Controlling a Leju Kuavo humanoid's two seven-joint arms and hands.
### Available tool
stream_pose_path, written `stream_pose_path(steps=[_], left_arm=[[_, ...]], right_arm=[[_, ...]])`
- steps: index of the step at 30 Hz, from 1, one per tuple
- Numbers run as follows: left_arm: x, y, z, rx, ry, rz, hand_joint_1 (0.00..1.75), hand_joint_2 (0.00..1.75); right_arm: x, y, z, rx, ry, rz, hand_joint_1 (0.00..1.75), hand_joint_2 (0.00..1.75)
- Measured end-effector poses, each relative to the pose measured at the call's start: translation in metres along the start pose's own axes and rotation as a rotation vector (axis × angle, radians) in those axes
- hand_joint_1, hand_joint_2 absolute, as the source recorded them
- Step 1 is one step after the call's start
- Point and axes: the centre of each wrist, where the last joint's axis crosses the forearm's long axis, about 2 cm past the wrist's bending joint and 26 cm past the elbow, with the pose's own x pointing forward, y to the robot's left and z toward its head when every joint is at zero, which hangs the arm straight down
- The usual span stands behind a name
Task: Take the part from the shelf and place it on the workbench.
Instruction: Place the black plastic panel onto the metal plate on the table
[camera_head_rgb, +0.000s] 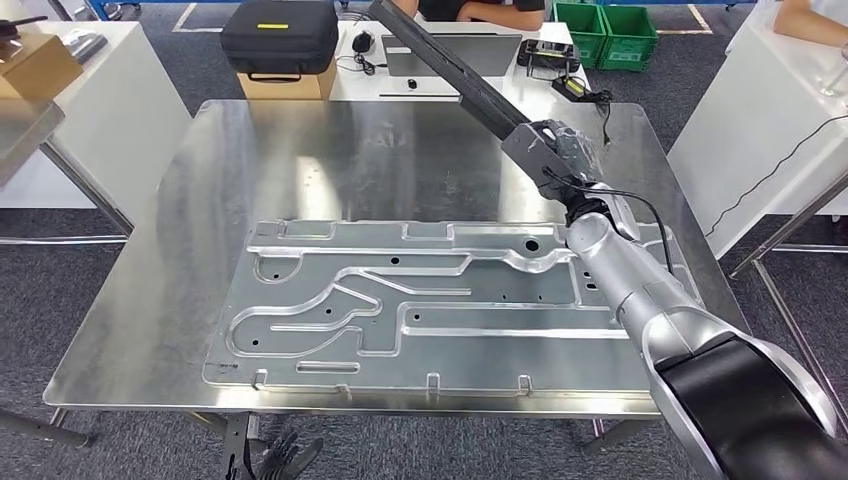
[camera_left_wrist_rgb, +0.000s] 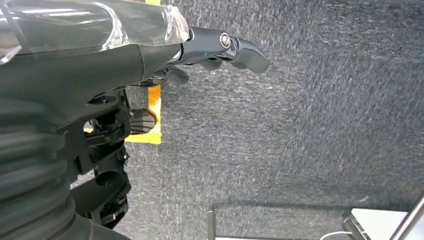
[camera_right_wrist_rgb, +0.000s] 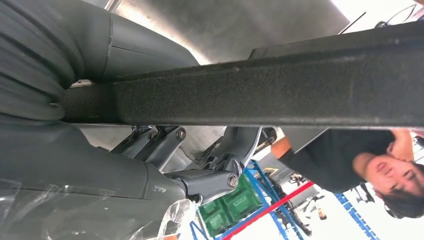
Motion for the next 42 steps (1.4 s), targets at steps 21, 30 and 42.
stream_pose_path(steps=[21, 30, 42], left_arm=[[0.001, 0.000, -0.001, -0.022, -0.012, -0.020, 0.00, 1.75], [-0.008, 0.005, 0.004, -0.016, -0.001, -0.016, 0.00, 1.75], [-0.024, 0.009, 0.012, -0.023, 0.048, -0.001, 0.00, 1.75]], right_arm=[[0.004, 0.005, 0.000, 0.019, -0.013, 0.010, 1.75, 1.75], [0.007, 0.003, -0.001, 0.016, -0.019, 0.011, 1.75, 1.75], [0.007, 0.006, -0.001, 0.044, -0.022, 0.053, 1.75, 1.75]])
